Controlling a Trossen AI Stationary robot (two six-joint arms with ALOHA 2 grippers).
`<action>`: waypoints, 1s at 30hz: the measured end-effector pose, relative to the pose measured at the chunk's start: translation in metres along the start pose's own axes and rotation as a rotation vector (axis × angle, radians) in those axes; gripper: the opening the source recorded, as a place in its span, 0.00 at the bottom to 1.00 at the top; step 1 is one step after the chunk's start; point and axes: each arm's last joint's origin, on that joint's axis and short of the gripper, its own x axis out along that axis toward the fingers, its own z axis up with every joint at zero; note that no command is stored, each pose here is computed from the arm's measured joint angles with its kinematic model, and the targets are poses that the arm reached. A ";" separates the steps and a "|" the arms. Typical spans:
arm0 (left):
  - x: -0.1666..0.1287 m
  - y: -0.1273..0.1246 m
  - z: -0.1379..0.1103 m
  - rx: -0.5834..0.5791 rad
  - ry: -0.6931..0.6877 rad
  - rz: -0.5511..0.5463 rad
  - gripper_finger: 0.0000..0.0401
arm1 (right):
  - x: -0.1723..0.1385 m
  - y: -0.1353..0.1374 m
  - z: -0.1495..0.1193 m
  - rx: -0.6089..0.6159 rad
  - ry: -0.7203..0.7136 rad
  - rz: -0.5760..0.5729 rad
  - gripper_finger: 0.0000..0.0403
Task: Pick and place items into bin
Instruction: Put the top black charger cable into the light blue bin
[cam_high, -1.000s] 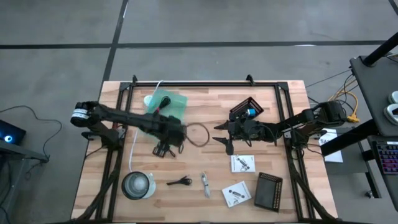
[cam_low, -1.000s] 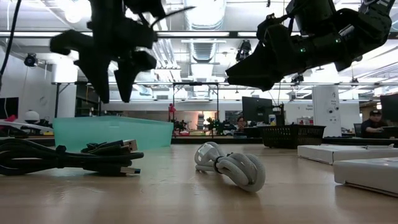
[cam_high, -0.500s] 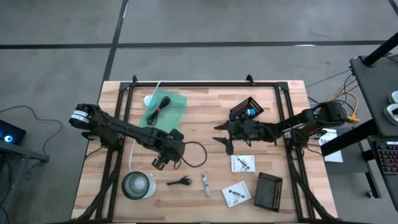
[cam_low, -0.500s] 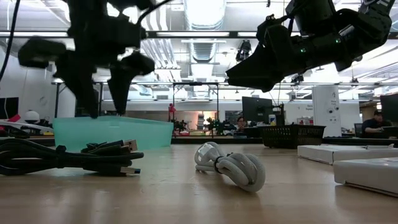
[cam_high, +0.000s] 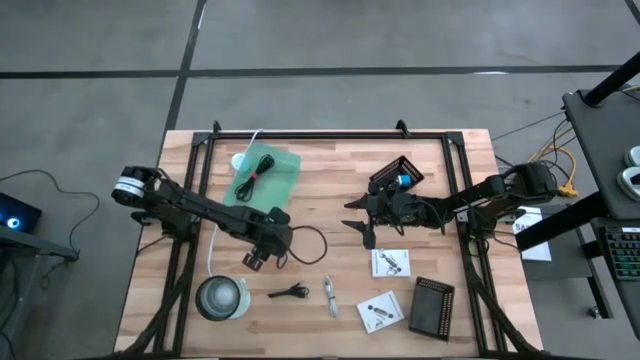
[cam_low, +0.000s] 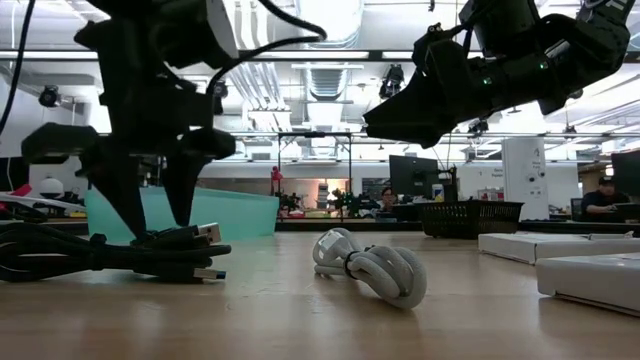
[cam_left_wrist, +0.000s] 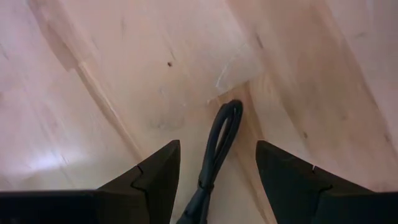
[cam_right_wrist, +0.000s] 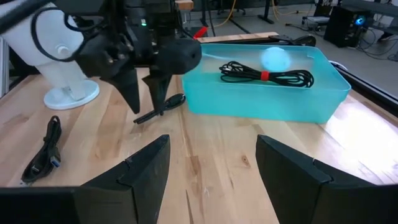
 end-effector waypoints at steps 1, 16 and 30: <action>0.001 0.001 -0.001 -0.005 0.004 0.000 0.48 | 0.000 0.000 0.000 0.000 0.000 0.000 0.56; 0.012 0.005 -0.019 -0.042 0.045 -0.017 0.42 | 0.000 0.000 0.000 0.000 0.000 0.000 0.56; 0.008 0.008 -0.012 -0.041 0.004 -0.038 0.04 | 0.000 0.000 0.000 -0.001 0.000 0.000 0.56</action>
